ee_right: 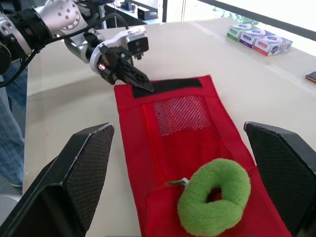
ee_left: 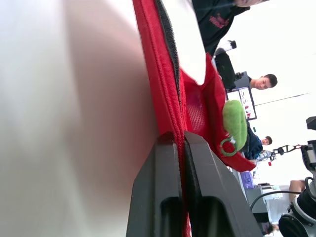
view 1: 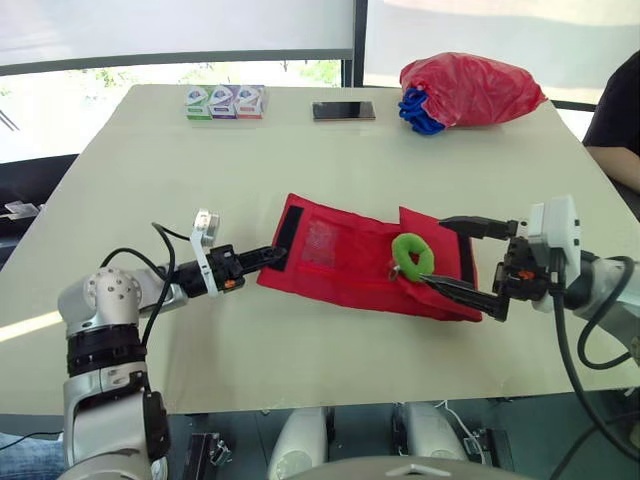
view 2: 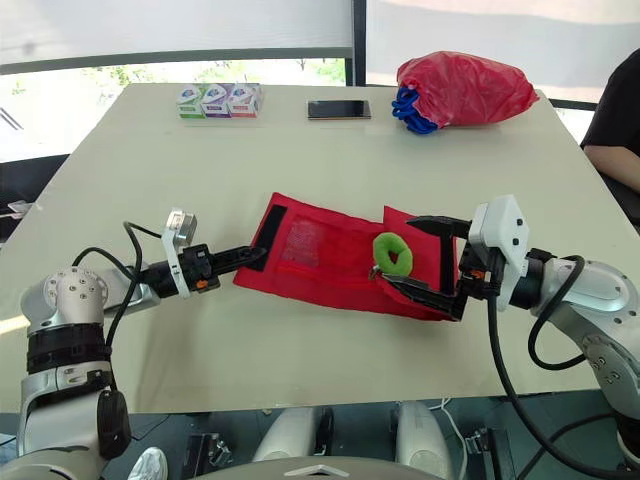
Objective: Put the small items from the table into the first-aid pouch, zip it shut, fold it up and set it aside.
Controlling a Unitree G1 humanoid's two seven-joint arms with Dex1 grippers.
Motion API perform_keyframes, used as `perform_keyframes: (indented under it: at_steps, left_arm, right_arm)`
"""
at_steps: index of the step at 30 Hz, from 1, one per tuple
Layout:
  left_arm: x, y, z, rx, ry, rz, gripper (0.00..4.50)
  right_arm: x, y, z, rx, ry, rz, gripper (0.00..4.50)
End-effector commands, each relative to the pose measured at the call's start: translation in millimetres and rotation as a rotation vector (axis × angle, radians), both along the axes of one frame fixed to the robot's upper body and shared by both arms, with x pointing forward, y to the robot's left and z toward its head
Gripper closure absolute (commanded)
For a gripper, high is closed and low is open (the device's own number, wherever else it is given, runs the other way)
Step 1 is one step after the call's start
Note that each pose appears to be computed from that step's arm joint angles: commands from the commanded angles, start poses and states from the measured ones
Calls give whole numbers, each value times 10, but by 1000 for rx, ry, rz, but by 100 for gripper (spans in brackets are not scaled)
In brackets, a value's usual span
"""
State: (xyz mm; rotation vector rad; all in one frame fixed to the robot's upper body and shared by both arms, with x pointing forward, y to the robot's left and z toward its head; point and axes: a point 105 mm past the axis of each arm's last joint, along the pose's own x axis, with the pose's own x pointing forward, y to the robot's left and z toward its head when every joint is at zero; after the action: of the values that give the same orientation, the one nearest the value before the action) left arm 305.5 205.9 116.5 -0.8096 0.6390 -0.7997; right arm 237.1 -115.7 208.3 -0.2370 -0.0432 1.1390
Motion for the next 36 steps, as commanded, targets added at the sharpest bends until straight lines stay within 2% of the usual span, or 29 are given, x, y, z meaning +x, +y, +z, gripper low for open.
perform_keyframes:
  at_steps: [1,7,10,14,18,22,26,33,36]
  left_arm:
    - [-44,57,122,13,-53,-3,446]
    - [-175,253,146,51,-54,14,446]
    - [-213,363,157,75,-59,27,450]
    - [-247,383,202,81,-81,10,450]
    - [-279,341,256,76,-114,-31,450]
    - [-257,280,412,40,-189,-57,450]
    - [-287,121,726,-28,-306,-140,450]
    - [-435,-308,1301,-123,-516,-372,450]
    - [-484,-426,1402,-140,-550,-437,450]
  right_arm:
    - [43,11,47,10,-33,-5,0]
    - [219,-18,-10,12,-14,-36,0]
    - [339,38,-65,-20,-3,-29,77]
    - [480,122,-227,-110,1,-21,234]
    - [587,249,-516,-205,40,-8,444]
    - [586,318,-871,-353,110,12,444]
    - [626,305,-1120,-470,150,-22,444]
    - [660,423,-1285,-506,186,-36,444]
    - [669,470,-1314,-506,191,-32,444]
